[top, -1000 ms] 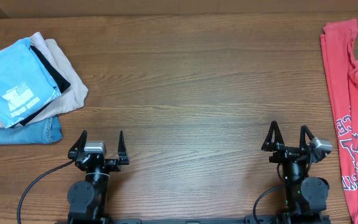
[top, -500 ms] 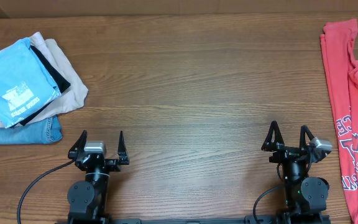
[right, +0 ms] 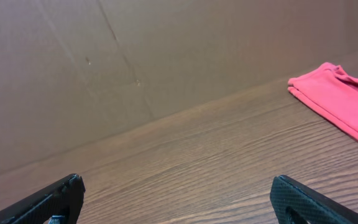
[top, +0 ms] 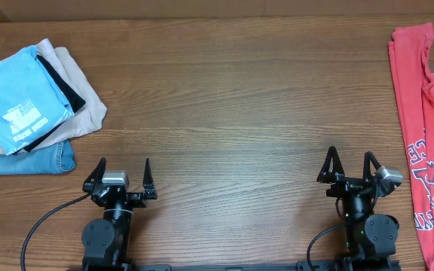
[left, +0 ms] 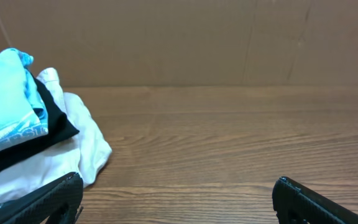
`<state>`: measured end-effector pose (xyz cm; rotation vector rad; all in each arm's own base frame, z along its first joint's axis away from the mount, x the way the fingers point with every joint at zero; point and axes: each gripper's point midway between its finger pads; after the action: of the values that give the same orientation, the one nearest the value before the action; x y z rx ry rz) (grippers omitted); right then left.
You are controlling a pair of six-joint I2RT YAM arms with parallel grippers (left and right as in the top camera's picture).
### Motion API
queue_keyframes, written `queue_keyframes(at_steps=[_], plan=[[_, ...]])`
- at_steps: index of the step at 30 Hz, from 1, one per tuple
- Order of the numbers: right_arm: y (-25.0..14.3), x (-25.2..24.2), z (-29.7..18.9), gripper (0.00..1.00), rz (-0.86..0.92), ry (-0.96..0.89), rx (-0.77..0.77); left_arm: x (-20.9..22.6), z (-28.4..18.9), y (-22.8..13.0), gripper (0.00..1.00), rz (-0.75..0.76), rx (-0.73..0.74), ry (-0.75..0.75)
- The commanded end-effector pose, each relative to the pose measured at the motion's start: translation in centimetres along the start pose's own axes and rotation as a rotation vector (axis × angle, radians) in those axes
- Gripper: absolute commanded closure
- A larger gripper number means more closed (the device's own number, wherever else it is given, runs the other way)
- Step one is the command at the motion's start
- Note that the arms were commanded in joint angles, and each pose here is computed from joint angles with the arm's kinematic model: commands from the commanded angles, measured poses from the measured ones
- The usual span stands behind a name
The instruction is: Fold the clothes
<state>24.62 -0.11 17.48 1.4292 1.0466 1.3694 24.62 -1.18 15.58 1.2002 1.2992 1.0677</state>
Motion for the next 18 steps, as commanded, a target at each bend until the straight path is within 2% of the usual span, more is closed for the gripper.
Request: queue_keyframes(at_steps=[1, 10, 18], plan=[[-0.2, -0.1, 0.0, 0.00, 0.002, 0.001, -0.001, -0.4, -0.2, 0.6, 0.00, -0.040, -0.012, -0.022], [1.4, 0.0, -0.5, 0.00, -0.004, -0.029, 0.042, -0.9, -1.5, 4.7, 0.00, -0.044, -0.009, -0.026], [5.0, 0.8, 0.2, 0.00, -0.015, -0.066, 0.122, -1.4, -0.9, 8.8, 0.00, -0.039, 0.114, -0.010]])
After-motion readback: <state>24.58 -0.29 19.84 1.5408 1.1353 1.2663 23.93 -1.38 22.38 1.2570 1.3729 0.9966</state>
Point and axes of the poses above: each gripper's point midway between its finger pads, its own z axis out along the fingers, its own x axis along the line the jaws close on, y = z × x, and after that the axes turned 5 degrees about -z, right-handed
